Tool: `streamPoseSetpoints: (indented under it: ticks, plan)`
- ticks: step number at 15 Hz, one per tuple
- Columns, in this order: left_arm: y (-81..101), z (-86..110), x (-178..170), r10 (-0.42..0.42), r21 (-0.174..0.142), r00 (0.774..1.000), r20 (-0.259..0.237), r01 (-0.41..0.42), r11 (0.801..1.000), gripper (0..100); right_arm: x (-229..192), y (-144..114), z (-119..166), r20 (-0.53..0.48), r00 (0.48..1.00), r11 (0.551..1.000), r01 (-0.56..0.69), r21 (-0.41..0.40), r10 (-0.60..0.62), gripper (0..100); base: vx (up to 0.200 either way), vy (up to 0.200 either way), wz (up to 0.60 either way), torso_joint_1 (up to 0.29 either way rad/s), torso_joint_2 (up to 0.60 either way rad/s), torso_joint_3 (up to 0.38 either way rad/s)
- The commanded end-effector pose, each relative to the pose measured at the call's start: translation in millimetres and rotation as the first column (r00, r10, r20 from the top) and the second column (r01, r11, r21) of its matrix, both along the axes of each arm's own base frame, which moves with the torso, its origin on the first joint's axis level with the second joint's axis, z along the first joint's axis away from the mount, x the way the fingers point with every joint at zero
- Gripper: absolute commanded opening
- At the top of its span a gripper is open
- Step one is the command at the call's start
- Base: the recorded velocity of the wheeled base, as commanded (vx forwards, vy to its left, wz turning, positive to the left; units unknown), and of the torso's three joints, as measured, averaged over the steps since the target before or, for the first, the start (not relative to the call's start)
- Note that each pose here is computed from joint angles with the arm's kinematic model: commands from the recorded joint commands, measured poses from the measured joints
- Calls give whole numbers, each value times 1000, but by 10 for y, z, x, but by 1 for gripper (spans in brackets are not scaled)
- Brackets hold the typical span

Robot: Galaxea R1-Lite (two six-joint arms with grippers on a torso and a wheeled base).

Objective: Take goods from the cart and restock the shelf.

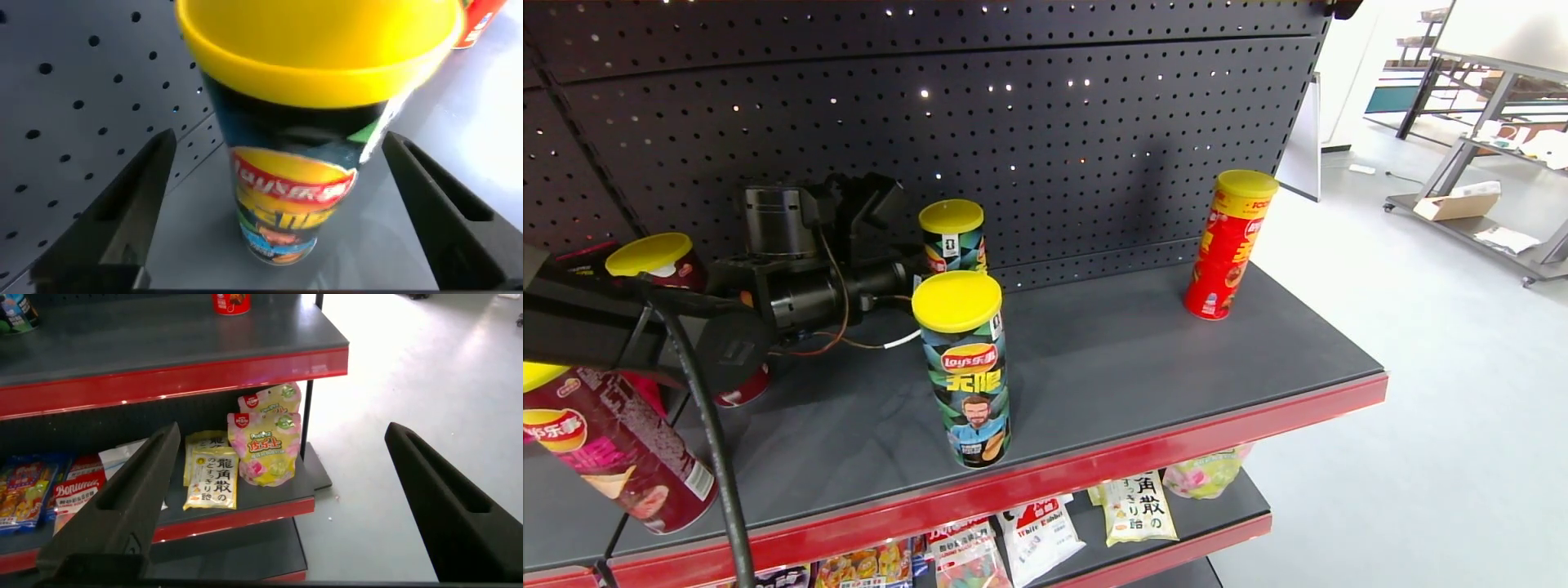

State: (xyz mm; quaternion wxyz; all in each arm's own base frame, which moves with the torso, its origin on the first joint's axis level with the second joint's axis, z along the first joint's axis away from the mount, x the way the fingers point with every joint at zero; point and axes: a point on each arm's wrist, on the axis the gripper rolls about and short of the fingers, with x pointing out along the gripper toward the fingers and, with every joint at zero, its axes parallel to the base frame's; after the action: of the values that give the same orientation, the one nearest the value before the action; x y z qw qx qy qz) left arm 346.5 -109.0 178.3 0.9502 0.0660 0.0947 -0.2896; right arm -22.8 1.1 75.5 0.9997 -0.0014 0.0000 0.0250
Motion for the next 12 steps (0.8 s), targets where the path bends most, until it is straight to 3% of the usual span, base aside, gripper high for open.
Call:
streamPoseSetpoints:
  ticks: [1, 4, 6, 8, 11, 12]
  plan:
    - [129, 106, -176, 22, -3, 1000, 15, -22, 1000, 100, 0, 0, -2, -2, 1000, 1000, -1, 0, 1, 100, 0, 0, 0, 0, 0, 0]
    - [405, 48, -646, 52, 78, 999, 10, -52, 996, 100, 1, 0, 0, -2, 1000, 1000, -1, 0, 1, 100, 0, 0, 0, 0, 0, 0]
    - [487, 61, -941, 58, 88, 998, 18, -59, 994, 100, 1, 0, 0, -2, 1000, 1000, -1, 0, 1, 100, 0, 0, 0, 0, 0, 0]
    - [582, 197, -1332, 93, 93, 994, 60, -98, 991, 100, 1, 0, 0, -2, 1000, 1000, -1, 0, 1, 100, 0, 0, 0, 0, 0, 0]
    - [723, 328, -1979, 136, 123, 990, 28, -138, 983, 100, 1, 0, 0, -2, 1000, 1000, -1, 0, 1, 100, 0, 0, 0, 0, 0, 0]
    - [778, 362, -2325, 120, 138, 993, -13, -117, 983, 100, 1, 0, 0, -2, 1000, 1000, -1, 0, 1, 100, 0, 0, 0, 0, 0, 0]
